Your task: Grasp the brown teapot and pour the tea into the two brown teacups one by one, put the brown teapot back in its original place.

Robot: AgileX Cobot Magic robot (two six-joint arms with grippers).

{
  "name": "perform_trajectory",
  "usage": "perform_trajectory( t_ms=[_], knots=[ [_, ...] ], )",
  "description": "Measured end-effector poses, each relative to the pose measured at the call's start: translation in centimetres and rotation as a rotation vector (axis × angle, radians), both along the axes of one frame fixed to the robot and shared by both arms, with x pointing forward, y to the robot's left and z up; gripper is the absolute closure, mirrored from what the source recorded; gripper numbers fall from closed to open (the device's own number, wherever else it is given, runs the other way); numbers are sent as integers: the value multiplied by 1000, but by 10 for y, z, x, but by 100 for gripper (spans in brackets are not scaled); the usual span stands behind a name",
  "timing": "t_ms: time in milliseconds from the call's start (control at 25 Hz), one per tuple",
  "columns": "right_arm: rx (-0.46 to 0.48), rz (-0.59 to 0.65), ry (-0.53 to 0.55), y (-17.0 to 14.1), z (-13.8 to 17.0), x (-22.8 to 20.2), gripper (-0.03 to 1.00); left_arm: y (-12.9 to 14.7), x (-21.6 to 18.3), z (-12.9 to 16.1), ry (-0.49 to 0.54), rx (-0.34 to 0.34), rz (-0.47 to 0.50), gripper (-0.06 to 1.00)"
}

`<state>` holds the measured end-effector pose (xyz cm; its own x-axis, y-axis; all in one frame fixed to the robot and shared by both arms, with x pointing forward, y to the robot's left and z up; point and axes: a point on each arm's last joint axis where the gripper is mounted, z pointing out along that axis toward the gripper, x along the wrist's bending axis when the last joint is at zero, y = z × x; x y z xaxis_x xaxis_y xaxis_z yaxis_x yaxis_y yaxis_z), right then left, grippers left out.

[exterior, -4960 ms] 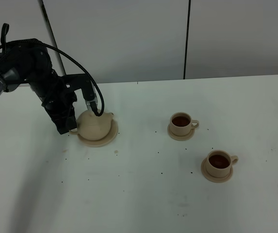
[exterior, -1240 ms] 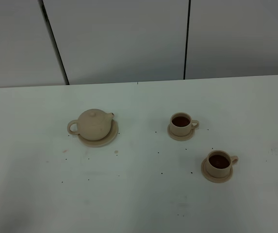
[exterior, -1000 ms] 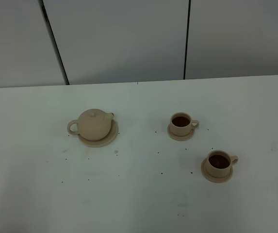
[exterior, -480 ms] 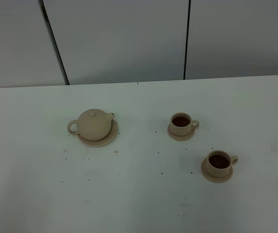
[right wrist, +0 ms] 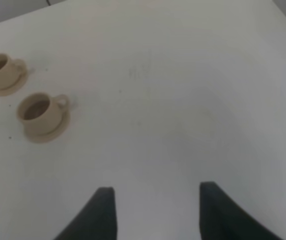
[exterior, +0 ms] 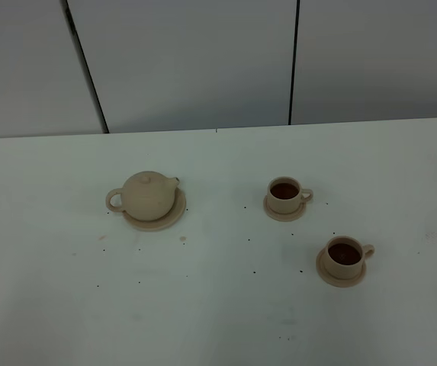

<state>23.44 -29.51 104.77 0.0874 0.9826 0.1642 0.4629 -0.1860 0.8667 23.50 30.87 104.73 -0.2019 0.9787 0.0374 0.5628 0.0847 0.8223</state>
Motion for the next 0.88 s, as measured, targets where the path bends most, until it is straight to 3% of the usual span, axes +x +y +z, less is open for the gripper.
perform_trajectory(
  t_ms=[240,880],
  knots=[
    [0,0,0,0,0,0,59,-4,-7,-1,-46,21,-55,52],
    [0,0,0,0,0,0,59,-5,-8,-1,-48,20,-59,52]
  ],
)
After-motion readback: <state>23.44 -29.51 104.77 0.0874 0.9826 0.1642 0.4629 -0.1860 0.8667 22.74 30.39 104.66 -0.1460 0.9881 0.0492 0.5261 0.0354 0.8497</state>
